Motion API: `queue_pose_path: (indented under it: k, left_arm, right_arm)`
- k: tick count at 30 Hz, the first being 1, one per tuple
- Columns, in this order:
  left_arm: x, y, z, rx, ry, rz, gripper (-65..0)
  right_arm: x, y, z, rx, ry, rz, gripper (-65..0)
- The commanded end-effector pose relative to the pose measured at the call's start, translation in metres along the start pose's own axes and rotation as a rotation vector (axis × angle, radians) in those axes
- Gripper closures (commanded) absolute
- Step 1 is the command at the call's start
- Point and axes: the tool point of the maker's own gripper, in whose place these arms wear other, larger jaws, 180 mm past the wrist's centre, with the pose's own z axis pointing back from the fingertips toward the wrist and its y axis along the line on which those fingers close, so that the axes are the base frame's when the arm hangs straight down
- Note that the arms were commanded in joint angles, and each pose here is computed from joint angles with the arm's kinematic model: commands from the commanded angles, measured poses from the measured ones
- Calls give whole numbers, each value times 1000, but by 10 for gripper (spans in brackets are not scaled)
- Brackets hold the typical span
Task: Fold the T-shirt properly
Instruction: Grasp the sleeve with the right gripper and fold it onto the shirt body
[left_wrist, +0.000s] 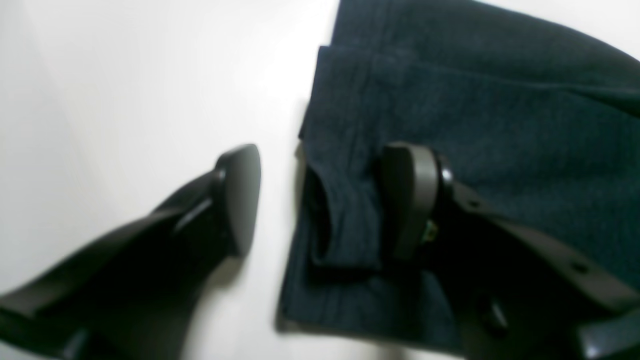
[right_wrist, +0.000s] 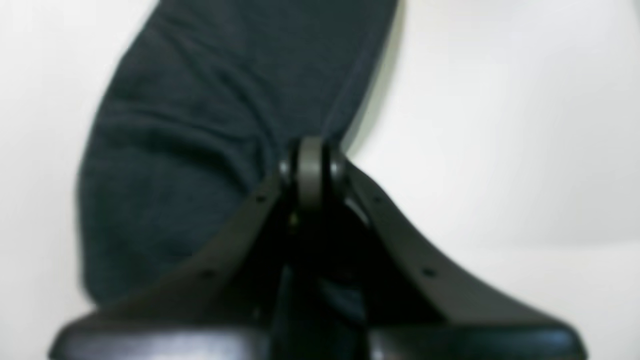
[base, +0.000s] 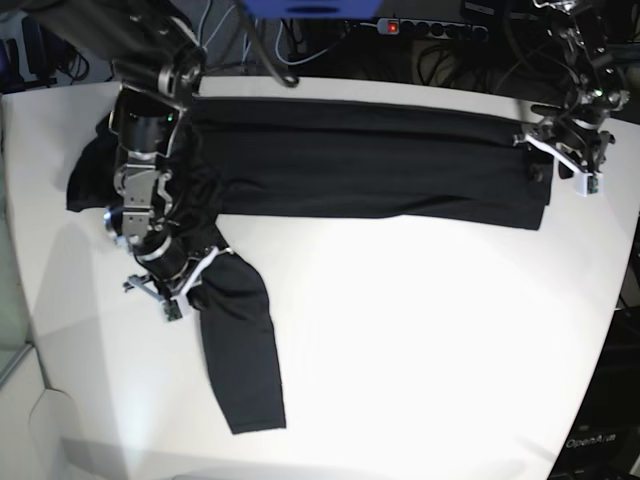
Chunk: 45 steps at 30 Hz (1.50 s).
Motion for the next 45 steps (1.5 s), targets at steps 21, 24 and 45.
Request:
queue_pose_path:
  k: [21,24,45]
  left_arm:
    - [42,-1,5,-1,-111,-33,-365]
    - [49,-2,7,0,-128,-43,-365]
    - [48,-3,9,-5,-127,-49,-365]
  right_arm:
    - [92,81,53,70,-276,299,0]
    - [99,92,68,75,-307,333,0]
    - [84,203,142,273,-210,461,0]
